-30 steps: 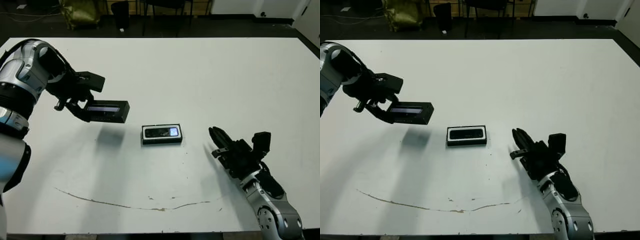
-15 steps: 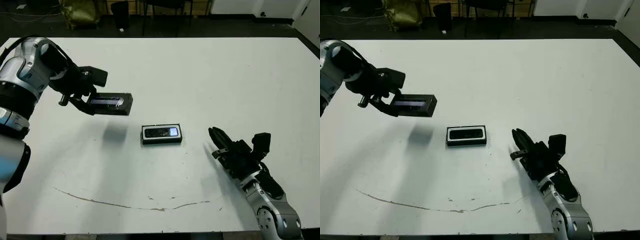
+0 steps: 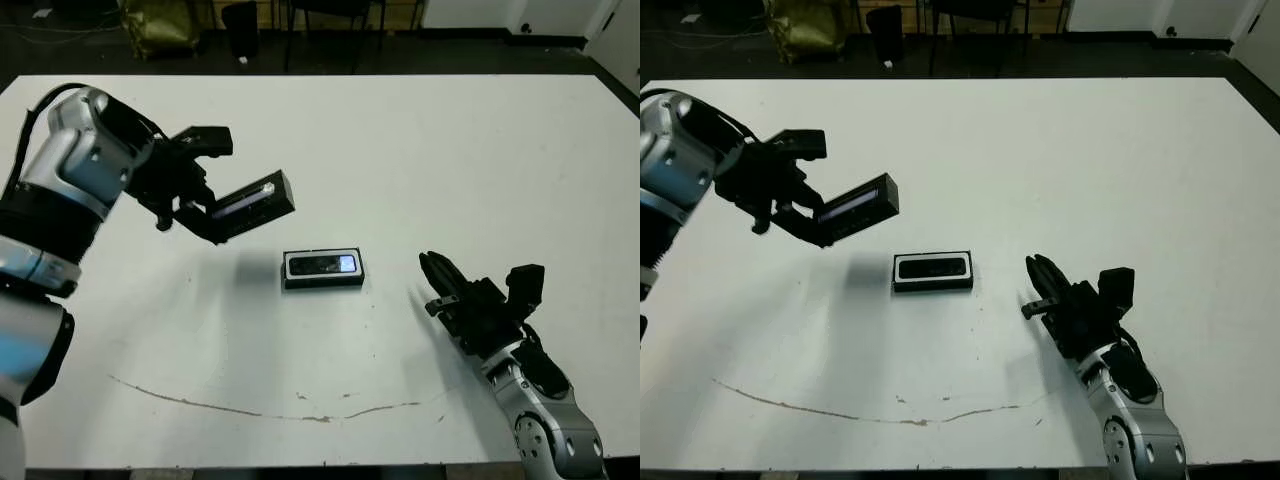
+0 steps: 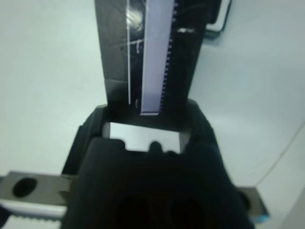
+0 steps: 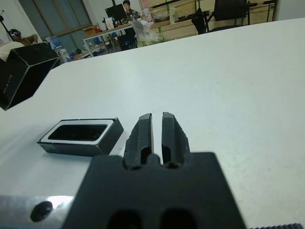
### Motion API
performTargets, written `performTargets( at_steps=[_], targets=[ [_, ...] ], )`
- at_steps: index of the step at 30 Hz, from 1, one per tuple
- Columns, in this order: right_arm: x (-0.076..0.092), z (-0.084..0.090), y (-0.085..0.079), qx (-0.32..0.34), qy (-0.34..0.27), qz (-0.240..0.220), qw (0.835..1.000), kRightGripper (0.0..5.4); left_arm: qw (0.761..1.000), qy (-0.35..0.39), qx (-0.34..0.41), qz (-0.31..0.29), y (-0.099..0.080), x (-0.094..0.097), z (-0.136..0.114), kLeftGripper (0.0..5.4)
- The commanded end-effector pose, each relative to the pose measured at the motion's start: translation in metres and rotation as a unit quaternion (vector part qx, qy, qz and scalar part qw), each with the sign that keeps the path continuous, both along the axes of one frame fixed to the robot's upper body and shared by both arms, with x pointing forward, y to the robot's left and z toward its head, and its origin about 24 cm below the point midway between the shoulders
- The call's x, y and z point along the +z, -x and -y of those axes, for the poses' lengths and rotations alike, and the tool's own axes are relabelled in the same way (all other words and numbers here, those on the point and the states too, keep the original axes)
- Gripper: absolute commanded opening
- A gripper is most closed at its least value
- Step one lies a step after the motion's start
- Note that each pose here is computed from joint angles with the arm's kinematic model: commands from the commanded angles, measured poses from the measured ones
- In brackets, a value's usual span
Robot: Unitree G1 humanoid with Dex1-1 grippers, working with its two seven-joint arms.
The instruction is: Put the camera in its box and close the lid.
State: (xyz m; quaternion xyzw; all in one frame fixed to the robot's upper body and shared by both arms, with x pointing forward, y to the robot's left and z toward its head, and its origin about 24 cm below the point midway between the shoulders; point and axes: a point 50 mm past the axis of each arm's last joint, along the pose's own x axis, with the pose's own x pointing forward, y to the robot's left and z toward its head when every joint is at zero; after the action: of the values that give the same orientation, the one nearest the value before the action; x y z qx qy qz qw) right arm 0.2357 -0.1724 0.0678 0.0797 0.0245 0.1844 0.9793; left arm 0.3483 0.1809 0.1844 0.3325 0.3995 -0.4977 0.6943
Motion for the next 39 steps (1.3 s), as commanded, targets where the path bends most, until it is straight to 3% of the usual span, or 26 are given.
performTargets(
  at_steps=[1,12,25,39],
  targets=[
    [0.000,0.002,0.001,-0.008,0.004,-0.012,1.000,0.00,1.000,-0.006,0.006,-0.021,0.007,-0.012,0.008,1.92],
    [0.010,-0.002,0.004,-0.025,-0.013,-0.009,1.000,0.00,0.998,-0.019,0.010,-0.053,0.017,-0.025,0.026,1.92],
    [0.025,-0.009,0.007,-0.057,-0.052,0.024,0.997,0.00,0.997,-0.022,-0.023,-0.065,0.014,-0.040,0.035,1.92],
    [0.027,-0.009,0.009,-0.064,-0.051,0.028,0.996,0.00,0.996,-0.025,-0.047,-0.067,0.008,-0.051,0.042,1.92]
  ],
)
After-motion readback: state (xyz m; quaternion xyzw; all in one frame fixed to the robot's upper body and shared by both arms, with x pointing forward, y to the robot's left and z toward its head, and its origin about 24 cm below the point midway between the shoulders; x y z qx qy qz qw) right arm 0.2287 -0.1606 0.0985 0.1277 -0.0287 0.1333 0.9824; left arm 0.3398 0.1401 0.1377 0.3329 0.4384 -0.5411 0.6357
